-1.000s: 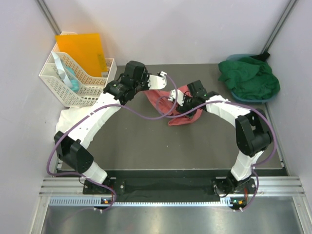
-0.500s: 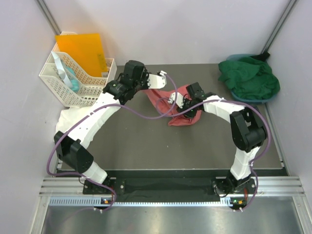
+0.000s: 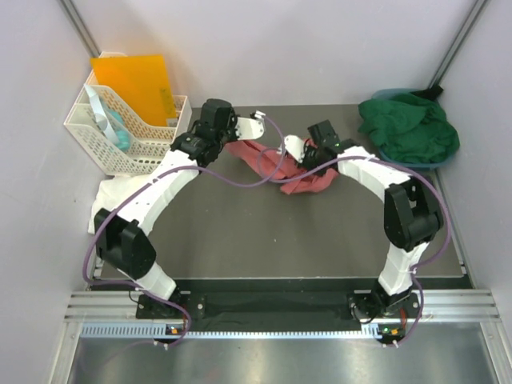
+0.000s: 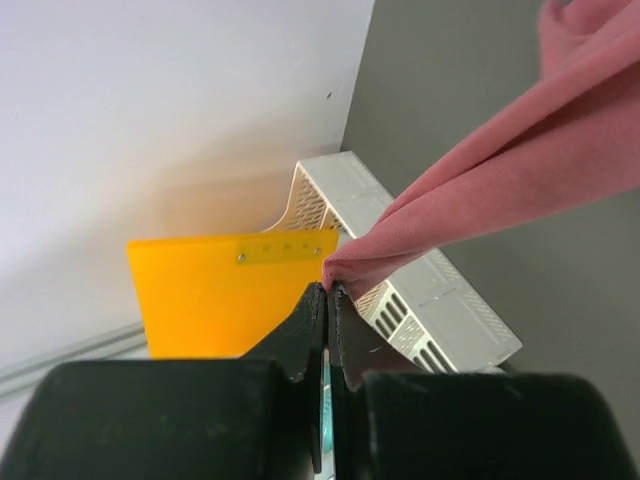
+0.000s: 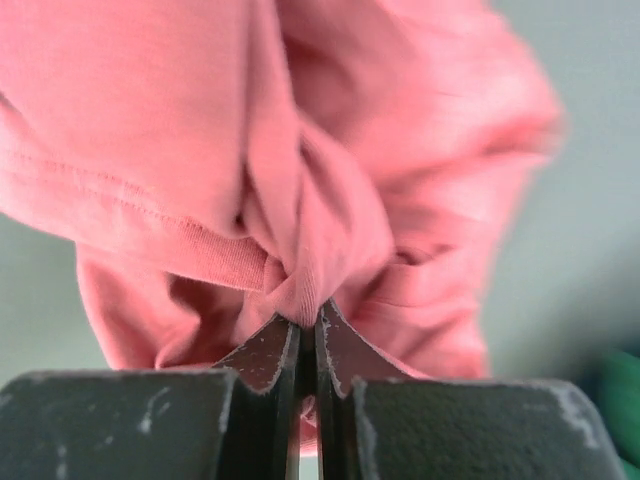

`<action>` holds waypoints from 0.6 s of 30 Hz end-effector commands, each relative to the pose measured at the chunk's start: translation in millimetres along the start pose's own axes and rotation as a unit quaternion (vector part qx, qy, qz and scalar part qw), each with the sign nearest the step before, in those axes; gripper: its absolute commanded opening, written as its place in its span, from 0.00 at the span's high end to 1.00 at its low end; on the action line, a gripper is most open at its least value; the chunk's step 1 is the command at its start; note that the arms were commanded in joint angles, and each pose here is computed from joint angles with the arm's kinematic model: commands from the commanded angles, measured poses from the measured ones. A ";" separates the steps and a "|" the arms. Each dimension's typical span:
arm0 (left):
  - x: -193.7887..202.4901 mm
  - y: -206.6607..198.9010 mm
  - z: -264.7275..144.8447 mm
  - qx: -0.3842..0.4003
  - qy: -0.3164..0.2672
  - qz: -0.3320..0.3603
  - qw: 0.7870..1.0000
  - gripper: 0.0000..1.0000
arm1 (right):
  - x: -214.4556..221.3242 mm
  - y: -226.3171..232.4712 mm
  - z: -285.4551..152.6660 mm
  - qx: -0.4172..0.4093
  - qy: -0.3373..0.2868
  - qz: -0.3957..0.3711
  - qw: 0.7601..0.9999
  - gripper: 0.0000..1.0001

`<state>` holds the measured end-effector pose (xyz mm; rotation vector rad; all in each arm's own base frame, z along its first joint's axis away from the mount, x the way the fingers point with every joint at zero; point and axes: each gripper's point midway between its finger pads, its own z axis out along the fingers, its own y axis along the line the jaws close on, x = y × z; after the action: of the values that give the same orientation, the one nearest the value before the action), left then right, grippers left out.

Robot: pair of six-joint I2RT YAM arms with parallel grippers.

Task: Fold and stack the t-shirts
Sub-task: Flatten out the tshirt

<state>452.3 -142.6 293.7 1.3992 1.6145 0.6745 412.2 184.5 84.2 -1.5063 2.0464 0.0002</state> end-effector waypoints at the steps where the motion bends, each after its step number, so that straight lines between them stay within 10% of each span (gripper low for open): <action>1: 18.8 32.9 9.7 -0.086 0.039 -0.017 0.995 1.00 | -45.1 -106.9 -116.5 0.181 -0.049 -0.029 0.982 0.99; 13: 57.7 85.6 31.3 -0.208 0.123 -0.046 0.969 1.00 | -69.8 -212.0 -235.9 0.434 -0.054 -0.108 0.893 0.94; 18: 79.4 122.5 22.8 -0.291 0.163 -0.022 0.942 1.00 | -59.5 -181.8 -214.8 0.344 -0.061 -0.125 0.929 0.88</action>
<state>526.6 -96.0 318.7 1.0569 1.5561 1.0261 498.1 108.7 318.5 -1.2601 1.5549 -0.6600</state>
